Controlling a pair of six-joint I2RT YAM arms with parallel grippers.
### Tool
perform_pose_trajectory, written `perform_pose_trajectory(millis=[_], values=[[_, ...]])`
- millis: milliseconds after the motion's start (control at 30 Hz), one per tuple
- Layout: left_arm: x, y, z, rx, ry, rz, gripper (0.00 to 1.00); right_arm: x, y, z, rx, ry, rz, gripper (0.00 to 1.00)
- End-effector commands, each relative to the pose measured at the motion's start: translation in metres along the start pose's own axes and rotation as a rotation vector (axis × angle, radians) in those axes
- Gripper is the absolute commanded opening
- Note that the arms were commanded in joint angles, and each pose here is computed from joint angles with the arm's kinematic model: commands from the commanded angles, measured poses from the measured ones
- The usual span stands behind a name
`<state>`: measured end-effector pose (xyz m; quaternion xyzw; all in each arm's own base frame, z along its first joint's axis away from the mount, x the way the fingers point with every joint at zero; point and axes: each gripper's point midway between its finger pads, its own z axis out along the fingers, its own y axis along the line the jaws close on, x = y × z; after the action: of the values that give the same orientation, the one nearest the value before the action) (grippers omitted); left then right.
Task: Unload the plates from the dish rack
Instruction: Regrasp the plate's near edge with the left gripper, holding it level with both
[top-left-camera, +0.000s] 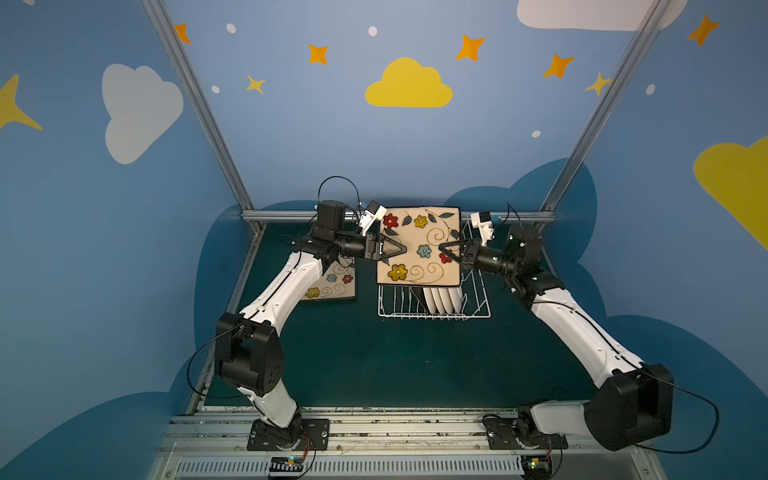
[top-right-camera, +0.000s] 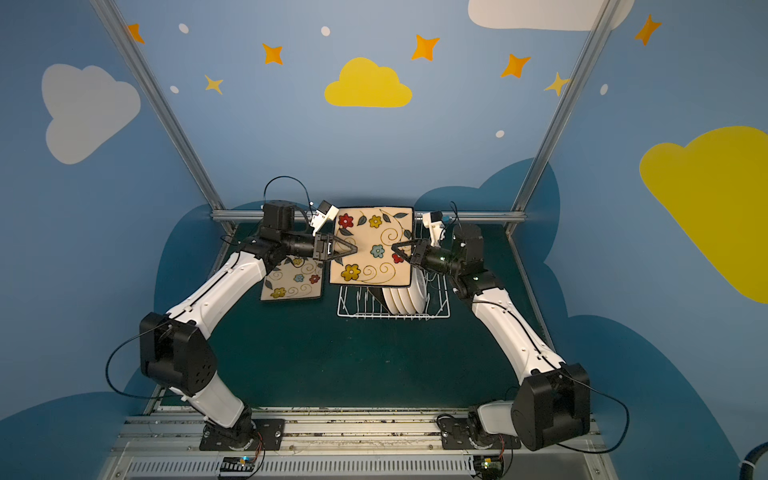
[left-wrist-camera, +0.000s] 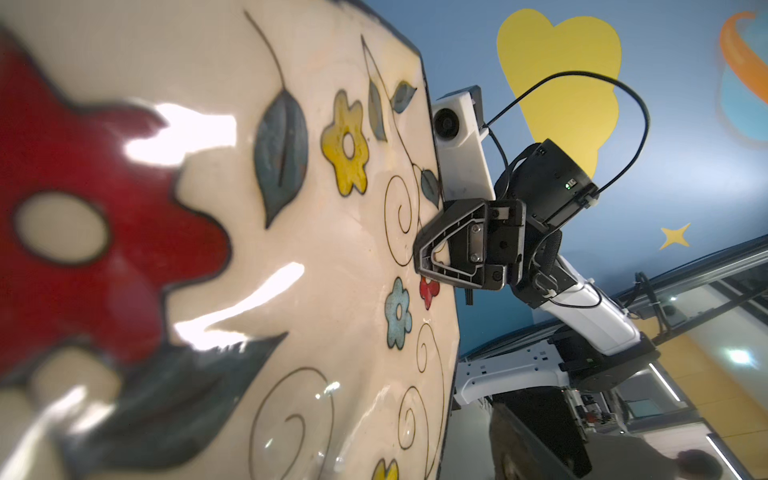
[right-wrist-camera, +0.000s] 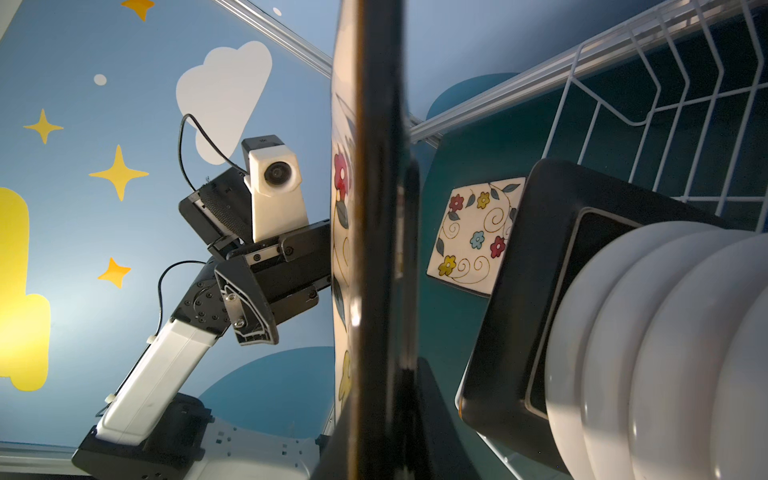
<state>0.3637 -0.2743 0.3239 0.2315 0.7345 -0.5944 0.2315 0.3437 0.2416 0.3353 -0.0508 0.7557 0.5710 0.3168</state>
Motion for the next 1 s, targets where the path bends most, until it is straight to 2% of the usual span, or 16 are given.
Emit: perform_pose_trajectory(millis=[0,400,500,767,967], values=[[0.001,-0.001,0.004,0.034,0.014,0.004,0.74,-0.023,0.061,-0.012,-0.175,-0.080,-0.191,0.00],[0.004,-0.011,0.005,0.064,0.016,0.024,0.53,-0.020,0.051,-0.007,-0.167,-0.060,-0.143,0.00],[0.004,-0.012,0.005,0.067,0.015,0.025,0.43,-0.019,0.050,-0.007,-0.168,-0.065,-0.144,0.00],[0.002,-0.018,0.003,0.077,-0.003,0.037,0.26,-0.017,0.044,-0.004,-0.172,-0.053,-0.121,0.00],[0.000,-0.021,0.000,0.069,-0.015,0.041,0.10,-0.015,0.040,-0.003,-0.159,-0.046,-0.106,0.00]])
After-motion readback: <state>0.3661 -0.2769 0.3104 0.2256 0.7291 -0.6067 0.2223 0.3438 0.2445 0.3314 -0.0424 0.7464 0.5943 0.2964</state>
